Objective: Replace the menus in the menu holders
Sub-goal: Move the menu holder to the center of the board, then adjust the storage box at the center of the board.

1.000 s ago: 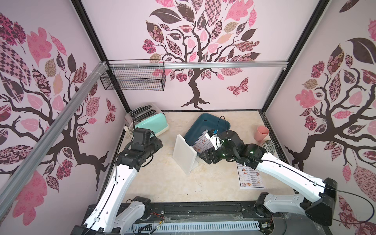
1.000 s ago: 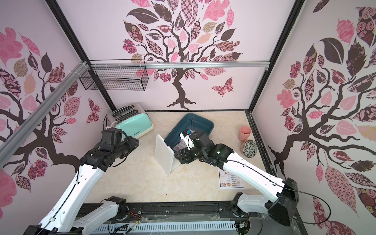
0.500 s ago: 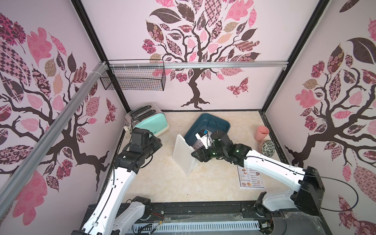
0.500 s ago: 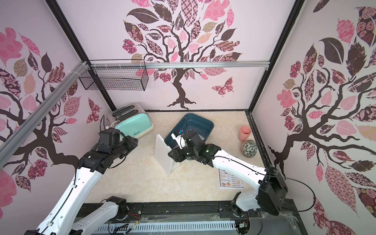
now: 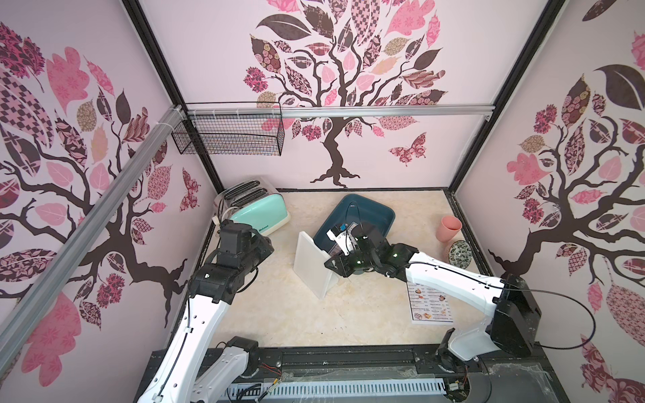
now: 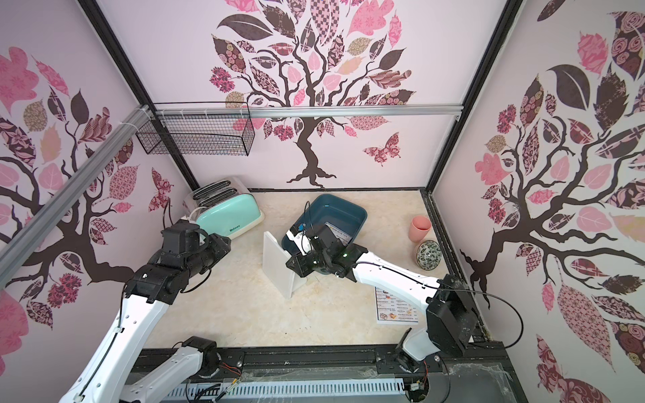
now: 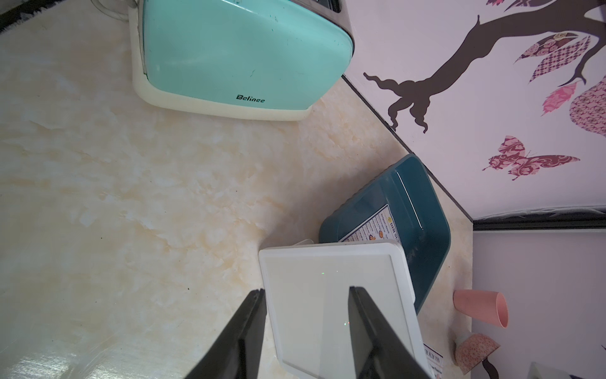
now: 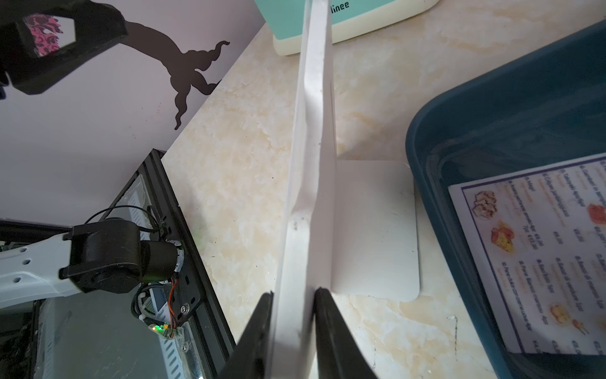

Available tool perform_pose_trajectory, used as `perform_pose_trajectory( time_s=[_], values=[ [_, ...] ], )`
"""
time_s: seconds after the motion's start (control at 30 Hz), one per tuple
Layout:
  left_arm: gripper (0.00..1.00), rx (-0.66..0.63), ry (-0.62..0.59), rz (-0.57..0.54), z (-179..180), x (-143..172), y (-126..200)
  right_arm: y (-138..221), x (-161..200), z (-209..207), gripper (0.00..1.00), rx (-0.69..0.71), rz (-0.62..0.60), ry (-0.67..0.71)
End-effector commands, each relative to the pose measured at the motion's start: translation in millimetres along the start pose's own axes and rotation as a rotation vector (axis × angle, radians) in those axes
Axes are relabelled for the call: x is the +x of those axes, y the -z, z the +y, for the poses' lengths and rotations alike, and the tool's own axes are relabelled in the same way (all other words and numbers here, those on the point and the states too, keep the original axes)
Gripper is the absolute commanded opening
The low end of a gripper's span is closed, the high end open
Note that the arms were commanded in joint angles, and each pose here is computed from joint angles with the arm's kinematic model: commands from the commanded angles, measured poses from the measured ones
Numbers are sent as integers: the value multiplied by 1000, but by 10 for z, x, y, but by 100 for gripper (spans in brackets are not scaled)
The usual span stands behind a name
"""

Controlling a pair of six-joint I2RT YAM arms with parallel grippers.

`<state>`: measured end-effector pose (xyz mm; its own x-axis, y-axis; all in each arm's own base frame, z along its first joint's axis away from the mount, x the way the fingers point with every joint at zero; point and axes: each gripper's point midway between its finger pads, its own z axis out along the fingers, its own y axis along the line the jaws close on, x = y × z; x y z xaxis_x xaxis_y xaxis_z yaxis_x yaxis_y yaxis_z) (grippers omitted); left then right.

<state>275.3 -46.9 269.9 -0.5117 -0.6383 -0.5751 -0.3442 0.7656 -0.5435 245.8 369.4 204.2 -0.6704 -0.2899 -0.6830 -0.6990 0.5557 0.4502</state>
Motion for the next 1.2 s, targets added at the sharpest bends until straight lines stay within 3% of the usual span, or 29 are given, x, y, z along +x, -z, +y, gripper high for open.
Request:
perform_pose_trajectory(
  time_s=[0.0,0.4,0.47,0.6,0.67,0.77,0.93,1.07,1.17],
  values=[
    [47,-9,-15,-47,5,-115,140,-30,-124,234,22,-65,-16,28],
    [46,-29,-23,-112,57,-247,420,-401,-166,487,20,-105,-6,32],
    [46,-25,-22,-115,47,-259,449,-424,-184,479,25,-101,-11,31],
    [46,-11,-18,-118,7,-281,473,-331,-300,523,49,-85,-22,74],
    [46,-3,-17,-116,-20,-289,467,-157,-441,600,59,-83,-43,117],
    [46,12,-14,-116,-69,-308,446,219,-601,610,66,-56,-87,179],
    [46,31,-15,-97,-132,-285,314,662,-294,60,68,84,-103,179],
    [46,48,-11,-82,-186,-262,191,649,289,-490,66,251,-24,256],
    [45,55,-14,-73,-224,-264,126,502,426,-642,64,277,7,314]
  ],
)
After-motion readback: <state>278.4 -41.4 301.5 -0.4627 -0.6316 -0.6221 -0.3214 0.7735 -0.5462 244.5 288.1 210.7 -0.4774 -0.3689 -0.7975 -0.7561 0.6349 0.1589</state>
